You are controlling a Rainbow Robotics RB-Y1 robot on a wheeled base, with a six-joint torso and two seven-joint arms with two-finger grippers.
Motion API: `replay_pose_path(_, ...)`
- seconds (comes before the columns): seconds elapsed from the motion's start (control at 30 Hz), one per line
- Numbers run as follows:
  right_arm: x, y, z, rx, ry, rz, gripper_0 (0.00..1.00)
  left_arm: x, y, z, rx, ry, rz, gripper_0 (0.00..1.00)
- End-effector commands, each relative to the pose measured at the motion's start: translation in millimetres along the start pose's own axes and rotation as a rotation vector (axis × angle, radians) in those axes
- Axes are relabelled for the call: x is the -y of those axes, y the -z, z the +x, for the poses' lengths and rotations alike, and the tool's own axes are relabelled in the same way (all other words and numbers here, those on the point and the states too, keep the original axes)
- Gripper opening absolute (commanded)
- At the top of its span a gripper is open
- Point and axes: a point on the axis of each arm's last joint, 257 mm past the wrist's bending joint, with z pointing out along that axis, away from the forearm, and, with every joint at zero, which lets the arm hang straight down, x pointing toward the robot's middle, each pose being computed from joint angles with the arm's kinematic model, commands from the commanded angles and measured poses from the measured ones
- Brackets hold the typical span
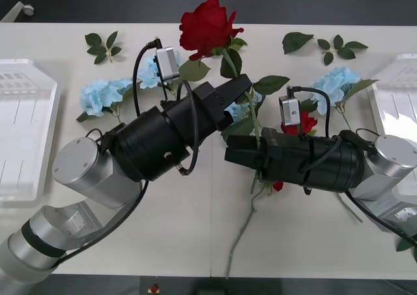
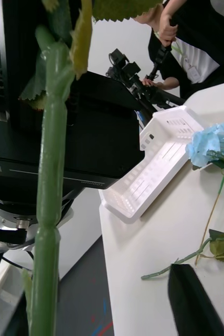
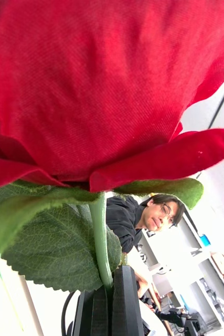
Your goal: Put the red flowers into the right box and the blue flowers into the left box
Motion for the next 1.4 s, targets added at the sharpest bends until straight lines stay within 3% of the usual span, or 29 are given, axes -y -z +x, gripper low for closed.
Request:
replay_pose_path(0.03,-13.8,-9.7,-20.3,0.017,0.050,-0.035,0.00,14.8,-6.9,-7.7,0.001,-0.087,0.032,0.00)
replay_pose_path(0.2,-13.0,-9.9,-22.0,0.023,0.049,-0.030,0.00,10.5,-3.4,-6.7,-0.010,-0.096,0.022,0.01)
replay_pose_path(0.27,-12.6,-9.9,-22.9,0.027,0.047,-0.029,0.00,8.8,-2.0,-7.0,-0.015,-0.105,0.018,0.22)
replay_pose_path(0.3,-12.3,-10.0,-23.9,0.027,0.049,-0.027,0.00,6.1,0.2,-6.7,-0.020,-0.108,0.012,0.47)
replay_pose_path(0.37,-11.6,-9.6,-24.7,0.029,0.048,-0.024,0.00,2.6,3.8,-7.0,-0.029,-0.107,0.005,0.64)
replay_pose_path(0.43,-11.7,-9.8,-25.5,0.032,0.048,-0.023,0.00,-0.6,7.8,-6.7,-0.041,-0.118,-0.002,0.71)
replay_pose_path(0.77,-9.2,-4.4,-30.9,0.023,0.062,-0.008,0.00,-30.3,68.4,1.0,-0.210,-0.150,-0.079,0.77)
replay_pose_path(0.97,13.8,29.4,-40.0,-0.076,0.140,0.079,0.00,-53.1,119.9,0.9,-0.367,-0.138,-0.127,0.78)
replay_pose_path(1.13,57.8,121.0,-57.8,-0.276,0.228,0.311,0.00,-64.1,164.7,-15.6,-0.484,-0.116,-0.105,0.78)
replay_pose_path(1.3,85.9,221.5,-74.0,-0.452,0.170,0.565,0.00,-74.2,200.1,-37.4,-0.590,-0.097,-0.112,0.78)
replay_pose_path(1.4,100.3,284.0,-79.1,-0.487,0.079,0.718,0.00,-84.7,216.2,-49.3,-0.634,-0.097,-0.150,0.78)
